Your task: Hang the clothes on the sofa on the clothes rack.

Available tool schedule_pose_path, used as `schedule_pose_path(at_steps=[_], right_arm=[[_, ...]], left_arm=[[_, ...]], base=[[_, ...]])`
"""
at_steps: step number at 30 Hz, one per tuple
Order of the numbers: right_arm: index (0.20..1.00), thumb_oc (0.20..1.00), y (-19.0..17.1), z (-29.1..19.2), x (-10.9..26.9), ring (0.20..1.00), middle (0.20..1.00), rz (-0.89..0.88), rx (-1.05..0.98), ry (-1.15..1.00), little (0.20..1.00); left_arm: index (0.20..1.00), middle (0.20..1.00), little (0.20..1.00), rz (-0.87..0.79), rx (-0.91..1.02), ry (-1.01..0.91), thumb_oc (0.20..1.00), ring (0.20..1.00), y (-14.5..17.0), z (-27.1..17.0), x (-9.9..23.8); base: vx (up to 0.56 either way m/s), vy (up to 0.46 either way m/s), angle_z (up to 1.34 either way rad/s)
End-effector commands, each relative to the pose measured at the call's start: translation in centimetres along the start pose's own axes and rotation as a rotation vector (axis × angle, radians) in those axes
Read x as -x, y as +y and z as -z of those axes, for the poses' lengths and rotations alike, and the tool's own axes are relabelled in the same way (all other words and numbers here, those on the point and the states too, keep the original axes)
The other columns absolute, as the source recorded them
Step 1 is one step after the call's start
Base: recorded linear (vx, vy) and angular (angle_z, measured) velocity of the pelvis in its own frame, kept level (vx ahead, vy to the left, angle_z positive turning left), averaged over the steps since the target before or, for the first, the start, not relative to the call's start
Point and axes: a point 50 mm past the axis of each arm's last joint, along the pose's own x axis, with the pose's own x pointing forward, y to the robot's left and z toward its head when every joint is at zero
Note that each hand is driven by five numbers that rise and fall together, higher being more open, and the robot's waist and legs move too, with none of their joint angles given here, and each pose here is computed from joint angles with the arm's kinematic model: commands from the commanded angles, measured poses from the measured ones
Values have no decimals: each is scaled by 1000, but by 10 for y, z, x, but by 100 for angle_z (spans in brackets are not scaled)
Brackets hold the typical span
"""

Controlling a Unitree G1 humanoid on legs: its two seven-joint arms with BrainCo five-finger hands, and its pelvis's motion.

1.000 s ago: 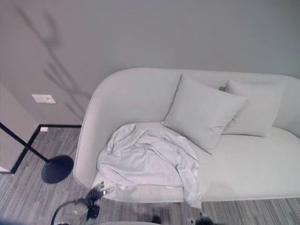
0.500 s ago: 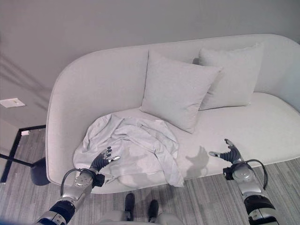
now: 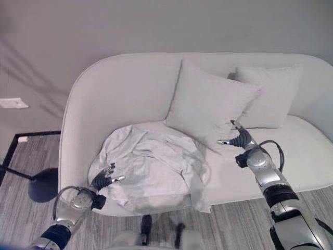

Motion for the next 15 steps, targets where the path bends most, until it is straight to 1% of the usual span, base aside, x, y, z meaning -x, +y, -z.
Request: schedule_pose_path(at_steps=[1,3,4,6,7,8,10,11,15], right_arm=[[1000,1000,-27,-24,-14,1000,1000,52,62,-59,1000],[1000,1000,-27,-21,-12,1000,1000,49,46,-54,1000],[1000,1000,-25,-26,-14,1000,1000,40,24,-66,1000],[1000,1000,-38,-35,-21,1000,1000,74,42,-68,1000],[1000,1000,-39,-36,-21,1000,1000,75,42,-69,1000],[1000,1000,-51,-47,-27,1000,1000,104,55,-78,1000],[1000,1000,-52,-50,-29,1000,1000,105,64,-74,1000],[1000,1000,-56,-60,-34,1000,1000,112,90,-88,1000],[1000,1000,-54,-67,-37,1000,1000,115,101,-99,1000]], left_arm=[[1000,1000,1000,-20,-91,-134,1000,1000,8,-32,-7],[1000,1000,1000,-1,-107,-165,1000,1000,7,-39,-6],[1000,1000,1000,7,-152,-189,1000,1000,9,-48,-9],[1000,1000,1000,23,-195,-259,1000,1000,6,-71,-16],[1000,1000,1000,22,-195,-260,1000,1000,6,-72,-17],[1000,1000,1000,34,-238,-306,1000,1000,3,-89,-22],[1000,1000,1000,33,-252,-324,1000,1000,3,-96,-24],[1000,1000,1000,32,-292,-362,1000,1000,2,-110,-27],[1000,1000,1000,26,-287,-402,1000,1000,1,-124,-29]], base=[[47,-166,42],[71,-143,83],[49,-216,119],[-20,-262,122],[-106,-235,96],[-67,-118,63],[-66,-117,25],[-46,-85,3],[-11,-22,-1]])
